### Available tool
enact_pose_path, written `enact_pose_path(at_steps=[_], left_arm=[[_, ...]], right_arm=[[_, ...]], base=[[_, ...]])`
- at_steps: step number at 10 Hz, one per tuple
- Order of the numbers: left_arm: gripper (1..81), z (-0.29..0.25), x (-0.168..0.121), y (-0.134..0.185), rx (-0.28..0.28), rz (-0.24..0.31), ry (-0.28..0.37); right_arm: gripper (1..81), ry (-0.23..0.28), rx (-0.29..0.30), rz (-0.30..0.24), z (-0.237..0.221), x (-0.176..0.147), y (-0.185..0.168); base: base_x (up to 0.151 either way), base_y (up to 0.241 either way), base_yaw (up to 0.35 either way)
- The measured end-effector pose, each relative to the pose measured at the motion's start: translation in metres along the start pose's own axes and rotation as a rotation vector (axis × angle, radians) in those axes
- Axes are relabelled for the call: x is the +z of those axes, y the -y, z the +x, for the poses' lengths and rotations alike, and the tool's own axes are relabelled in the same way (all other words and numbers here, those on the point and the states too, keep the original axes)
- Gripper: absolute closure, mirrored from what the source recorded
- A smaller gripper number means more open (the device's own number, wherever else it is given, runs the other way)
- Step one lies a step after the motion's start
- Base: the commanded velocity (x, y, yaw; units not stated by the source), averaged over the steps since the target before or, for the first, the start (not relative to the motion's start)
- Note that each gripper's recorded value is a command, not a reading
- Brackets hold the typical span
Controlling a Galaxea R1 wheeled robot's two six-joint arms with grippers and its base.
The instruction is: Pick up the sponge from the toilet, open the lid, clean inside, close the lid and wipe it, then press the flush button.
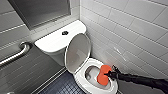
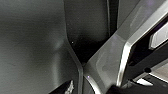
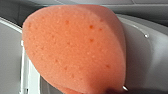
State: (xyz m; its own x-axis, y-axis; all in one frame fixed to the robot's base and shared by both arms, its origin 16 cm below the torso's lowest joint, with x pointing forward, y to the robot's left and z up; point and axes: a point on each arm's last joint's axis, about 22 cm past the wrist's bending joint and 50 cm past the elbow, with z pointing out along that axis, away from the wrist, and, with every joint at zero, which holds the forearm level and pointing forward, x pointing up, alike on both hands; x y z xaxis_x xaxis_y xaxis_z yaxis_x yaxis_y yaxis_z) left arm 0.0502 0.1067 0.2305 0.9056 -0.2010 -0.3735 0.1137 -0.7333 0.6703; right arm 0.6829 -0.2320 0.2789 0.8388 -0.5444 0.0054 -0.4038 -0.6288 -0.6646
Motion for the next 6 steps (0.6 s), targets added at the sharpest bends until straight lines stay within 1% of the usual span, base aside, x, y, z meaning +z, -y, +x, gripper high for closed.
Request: enact_pose_path(at_steps=[2,4,6], left_arm=[[1.0,0.000,0.000,0.000,0.001,0.000,0.001],[1.0,0.000,0.000,0.000,0.002,0.000,0.000],[1.0,0.000,0.000,-0.001,0.005,-0.001,0.001]], right_arm=[[81.1,-0.004,0.035,0.004,-0.020,-0.010,-0.021],[81.1,-0.010,0.061,0.022,-0.029,-0.026,-0.029],[81.1,-0.031,0.088,0.037,-0.029,-0.054,-0.038]], base=[[0.000,0.000,0.000],[0.000,0.000,0.000],[0.000,0.000,0.000]])
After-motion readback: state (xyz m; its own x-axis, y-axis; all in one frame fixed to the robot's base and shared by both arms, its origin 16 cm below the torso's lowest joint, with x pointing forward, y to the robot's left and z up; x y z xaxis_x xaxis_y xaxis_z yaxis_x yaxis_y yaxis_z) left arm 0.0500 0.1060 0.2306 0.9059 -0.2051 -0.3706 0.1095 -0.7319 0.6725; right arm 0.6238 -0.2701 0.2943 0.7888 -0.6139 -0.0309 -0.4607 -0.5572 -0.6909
